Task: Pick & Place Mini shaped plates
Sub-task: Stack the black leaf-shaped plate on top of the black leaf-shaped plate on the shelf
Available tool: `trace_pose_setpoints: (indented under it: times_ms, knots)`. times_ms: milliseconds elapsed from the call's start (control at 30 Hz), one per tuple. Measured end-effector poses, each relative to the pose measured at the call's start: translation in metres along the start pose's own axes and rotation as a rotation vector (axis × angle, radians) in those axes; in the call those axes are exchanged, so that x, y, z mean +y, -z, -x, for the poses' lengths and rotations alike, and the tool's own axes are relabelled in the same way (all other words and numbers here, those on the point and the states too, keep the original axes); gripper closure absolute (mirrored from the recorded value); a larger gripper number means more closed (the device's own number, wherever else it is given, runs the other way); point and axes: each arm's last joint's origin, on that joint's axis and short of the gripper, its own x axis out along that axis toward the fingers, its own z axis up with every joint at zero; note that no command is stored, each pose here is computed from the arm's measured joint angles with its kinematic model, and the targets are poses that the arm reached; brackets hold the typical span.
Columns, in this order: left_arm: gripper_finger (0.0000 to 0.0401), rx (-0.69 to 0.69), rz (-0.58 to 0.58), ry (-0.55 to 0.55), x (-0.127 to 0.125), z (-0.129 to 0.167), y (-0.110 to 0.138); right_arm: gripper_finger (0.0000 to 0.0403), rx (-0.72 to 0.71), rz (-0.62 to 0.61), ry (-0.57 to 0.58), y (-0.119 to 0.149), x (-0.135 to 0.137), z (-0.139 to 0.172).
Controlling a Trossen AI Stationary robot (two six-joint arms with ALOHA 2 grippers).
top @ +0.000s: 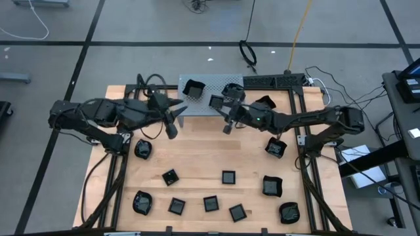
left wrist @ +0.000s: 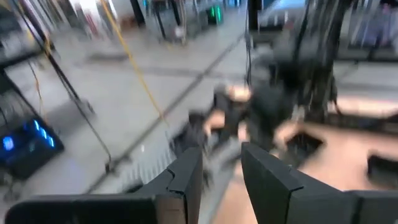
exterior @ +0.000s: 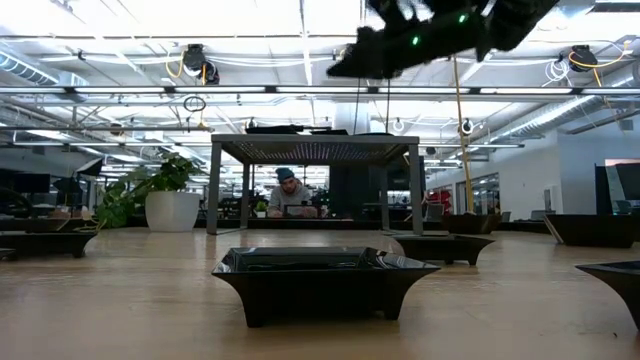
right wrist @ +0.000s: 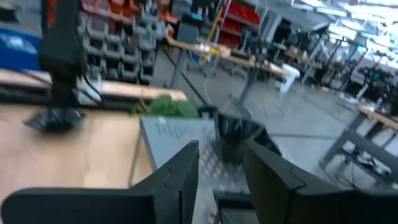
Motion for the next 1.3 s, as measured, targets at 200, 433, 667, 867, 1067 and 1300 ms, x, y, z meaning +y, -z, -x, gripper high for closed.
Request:
trace_pose_setpoints:
  times_ms: [200, 433, 667, 867, 1067, 1300]
  knots:
    - [0.0286, 0.409, 0.089, 0.214, -0.002, 0.007, 0.037, 0.0286, -0.138, -0.061, -0.026, -0.037, 0.001, 0.03]
    - [0.0286, 0.884, 0.142, 0.249, -0.009, 0.008, 0.101, 0.0284, -0.228, -0.108, 0.059, -0.067, -0.004, 0.064]
    - [0.0286, 1.126, -0.031, 0.206, -0.017, 0.003, 0.174, 0.0285, -0.286, -0.135, 0.081, -0.083, -0.006, 0.086]
    - [0.0286, 1.258, -0.252, 0.23, -0.014, 0.005, 0.224, 0.0286, -0.269, -0.126, 0.073, -0.083, -0.005, 0.088]
    - [0.0286, 1.335, -0.352, 0.23, -0.01, 0.01, 0.254, 0.0286, -0.213, -0.095, 0.059, -0.077, -0.002, 0.085]
    - [0.0286, 1.35, -0.348, 0.336, -0.013, 0.009, 0.272, 0.0287, -0.181, -0.078, 0.05, -0.073, -0.001, 0.084]
